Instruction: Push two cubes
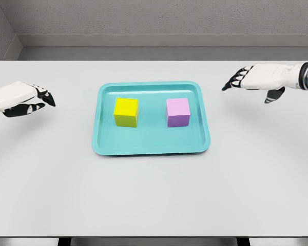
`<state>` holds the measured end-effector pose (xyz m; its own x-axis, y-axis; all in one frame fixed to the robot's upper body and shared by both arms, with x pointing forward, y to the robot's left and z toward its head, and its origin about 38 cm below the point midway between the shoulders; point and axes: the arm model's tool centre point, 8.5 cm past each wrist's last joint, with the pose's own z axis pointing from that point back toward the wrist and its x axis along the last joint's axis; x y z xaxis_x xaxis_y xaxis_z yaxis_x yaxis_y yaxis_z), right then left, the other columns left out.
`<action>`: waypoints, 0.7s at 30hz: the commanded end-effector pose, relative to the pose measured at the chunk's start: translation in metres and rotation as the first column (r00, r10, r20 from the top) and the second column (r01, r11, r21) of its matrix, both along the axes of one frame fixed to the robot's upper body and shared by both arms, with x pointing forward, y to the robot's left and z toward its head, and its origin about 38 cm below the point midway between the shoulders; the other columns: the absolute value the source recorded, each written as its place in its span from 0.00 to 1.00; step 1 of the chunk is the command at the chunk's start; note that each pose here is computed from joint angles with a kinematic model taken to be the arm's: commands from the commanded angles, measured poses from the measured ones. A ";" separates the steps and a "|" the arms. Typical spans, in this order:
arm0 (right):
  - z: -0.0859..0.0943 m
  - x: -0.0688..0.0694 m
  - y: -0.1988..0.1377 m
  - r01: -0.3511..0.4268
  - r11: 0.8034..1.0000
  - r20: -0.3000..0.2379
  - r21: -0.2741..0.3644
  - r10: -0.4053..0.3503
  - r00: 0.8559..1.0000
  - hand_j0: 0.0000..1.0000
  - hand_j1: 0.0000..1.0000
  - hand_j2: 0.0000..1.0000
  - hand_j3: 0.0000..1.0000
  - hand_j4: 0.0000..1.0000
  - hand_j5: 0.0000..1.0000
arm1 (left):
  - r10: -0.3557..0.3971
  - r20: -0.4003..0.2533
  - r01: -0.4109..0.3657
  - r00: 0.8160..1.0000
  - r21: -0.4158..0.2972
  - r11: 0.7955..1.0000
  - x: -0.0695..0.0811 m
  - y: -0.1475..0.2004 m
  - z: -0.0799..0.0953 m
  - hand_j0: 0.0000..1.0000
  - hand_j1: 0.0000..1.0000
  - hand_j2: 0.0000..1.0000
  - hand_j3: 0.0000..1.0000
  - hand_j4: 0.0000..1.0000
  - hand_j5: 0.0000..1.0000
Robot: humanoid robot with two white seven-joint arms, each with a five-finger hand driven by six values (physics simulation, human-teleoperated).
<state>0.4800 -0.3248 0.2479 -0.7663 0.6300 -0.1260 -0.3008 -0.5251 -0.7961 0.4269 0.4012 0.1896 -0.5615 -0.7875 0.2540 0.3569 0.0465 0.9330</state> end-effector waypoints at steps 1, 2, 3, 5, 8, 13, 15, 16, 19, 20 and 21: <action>0.006 0.001 -0.003 0.011 1.000 0.017 0.004 -0.011 1.000 1.00 1.00 1.00 1.00 1.00 1.00 | -0.009 0.003 0.009 1.000 -0.014 1.000 0.001 -0.006 0.000 0.46 0.46 0.46 0.46 0.46 0.46; 0.005 0.000 -0.001 0.002 1.000 0.016 -0.003 -0.002 1.000 0.98 0.98 0.98 0.98 0.98 0.98 | -0.011 0.000 0.011 1.000 -0.010 1.000 0.001 -0.006 0.000 0.46 0.46 0.46 0.46 0.46 0.46; 0.006 -0.001 0.002 -0.009 1.000 0.019 -0.006 0.009 1.000 0.80 0.80 0.80 0.80 0.80 0.80 | -0.020 -0.018 0.020 1.000 0.007 1.000 0.001 -0.006 0.000 0.46 0.46 0.46 0.46 0.46 0.46; 0.005 -0.001 0.008 -0.022 1.000 0.014 0.009 0.022 1.000 0.65 0.65 0.65 0.65 0.65 0.65 | -0.040 -0.059 0.043 0.997 0.050 0.998 0.002 -0.008 0.001 0.47 0.47 0.47 0.47 0.47 0.47; 0.005 -0.002 0.011 -0.031 1.000 0.016 0.006 0.031 0.999 0.66 0.66 0.66 0.66 0.66 0.66 | -0.080 -0.076 0.089 0.994 0.118 0.989 0.004 -0.018 0.004 0.48 0.48 0.48 0.48 0.48 0.48; 0.000 -0.015 0.036 -0.119 0.993 0.014 -0.014 0.119 0.993 0.68 0.68 0.68 0.68 0.68 0.68 | -0.126 -0.090 0.141 0.988 0.184 0.973 0.011 -0.033 0.008 0.48 0.48 0.48 0.48 0.48 0.48; -0.002 -0.015 0.036 -0.119 0.993 0.008 -0.015 0.119 0.993 0.68 0.68 0.68 0.68 0.68 0.68 | -0.138 -0.065 0.148 0.988 0.207 0.967 0.013 -0.037 0.017 0.49 0.49 0.49 0.49 0.49 0.49; -0.009 -0.017 0.038 -0.128 0.991 -0.010 -0.024 0.128 0.992 0.68 0.68 0.68 0.68 0.68 0.68 | -0.156 -0.050 0.163 0.987 0.238 0.958 0.012 -0.043 0.021 0.49 0.49 0.49 0.49 0.49 0.49; -0.012 -0.017 0.044 -0.139 0.990 -0.014 -0.022 0.139 0.990 0.68 0.68 0.68 0.68 0.68 0.68 | -0.167 -0.042 0.172 0.985 0.256 0.951 0.012 -0.047 0.023 0.49 0.49 0.49 0.49 0.49 0.49; -0.015 -0.017 0.052 -0.154 0.988 -0.019 -0.015 0.153 0.988 0.68 0.68 0.68 0.68 0.68 0.68 | -0.178 -0.031 0.180 0.984 0.261 0.948 0.012 -0.050 0.027 0.49 0.49 0.49 0.49 0.49 0.49; -0.016 -0.017 0.055 -0.160 0.987 -0.019 -0.012 0.160 0.987 0.68 0.68 0.68 0.68 0.68 0.68 | -0.188 -0.020 0.186 0.982 0.283 0.941 0.012 -0.054 0.029 0.49 0.49 0.49 0.49 0.49 0.49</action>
